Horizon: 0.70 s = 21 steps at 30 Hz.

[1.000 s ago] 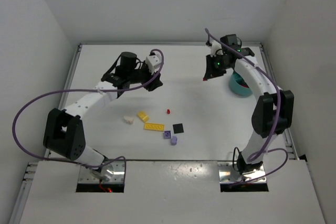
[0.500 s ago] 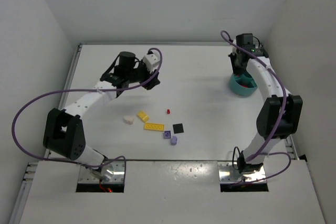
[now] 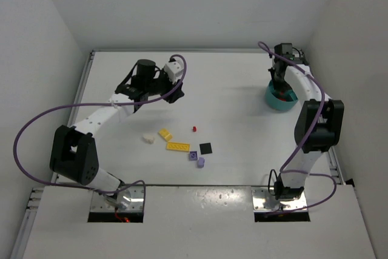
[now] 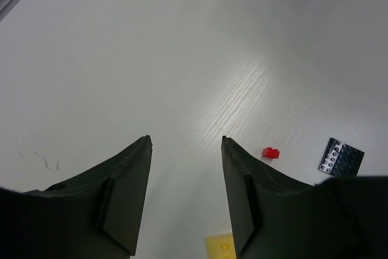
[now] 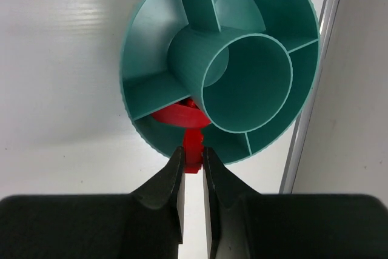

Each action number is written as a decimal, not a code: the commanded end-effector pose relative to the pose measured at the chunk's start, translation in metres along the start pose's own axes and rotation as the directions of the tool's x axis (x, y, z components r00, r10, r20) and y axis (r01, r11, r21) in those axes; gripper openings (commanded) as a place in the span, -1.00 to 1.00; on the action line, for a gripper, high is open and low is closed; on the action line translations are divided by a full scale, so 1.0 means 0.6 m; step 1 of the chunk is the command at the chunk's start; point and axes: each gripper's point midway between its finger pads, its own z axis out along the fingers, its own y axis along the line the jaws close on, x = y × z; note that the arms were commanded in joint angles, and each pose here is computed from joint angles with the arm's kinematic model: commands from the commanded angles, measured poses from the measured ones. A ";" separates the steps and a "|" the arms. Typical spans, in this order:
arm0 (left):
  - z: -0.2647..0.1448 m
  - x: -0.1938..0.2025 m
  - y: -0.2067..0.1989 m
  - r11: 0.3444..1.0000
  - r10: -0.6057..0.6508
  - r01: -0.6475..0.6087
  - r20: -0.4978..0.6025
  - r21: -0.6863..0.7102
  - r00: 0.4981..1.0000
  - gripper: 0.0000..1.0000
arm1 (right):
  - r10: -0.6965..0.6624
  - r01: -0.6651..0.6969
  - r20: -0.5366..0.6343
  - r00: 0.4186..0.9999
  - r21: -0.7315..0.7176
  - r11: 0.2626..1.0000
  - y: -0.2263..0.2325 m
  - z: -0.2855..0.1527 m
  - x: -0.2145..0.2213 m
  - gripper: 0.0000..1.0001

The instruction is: Sort the legos into containers by color

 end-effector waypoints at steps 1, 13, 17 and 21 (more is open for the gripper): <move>-0.009 -0.028 0.020 0.999 0.014 -0.013 0.052 -0.032 0.999 0.10 | 0.006 -0.006 0.009 1.000 0.039 0.999 -0.022 -0.002 -0.004 -1.00; 0.004 -0.008 0.017 1.000 -0.005 0.006 0.020 -0.012 1.000 0.15 | 0.009 -0.010 0.020 1.000 0.041 0.999 -0.025 -0.009 -0.007 -0.37; 0.015 0.012 0.014 1.000 -0.023 0.024 -0.009 0.007 1.000 0.15 | 0.009 -0.010 0.022 1.000 0.031 0.999 -0.025 -0.021 -0.004 -0.34; 0.022 0.030 0.001 0.990 -0.137 0.138 -0.021 0.020 0.990 0.09 | 0.028 -0.022 0.109 0.994 -0.058 0.998 -0.013 -0.066 -0.036 -0.34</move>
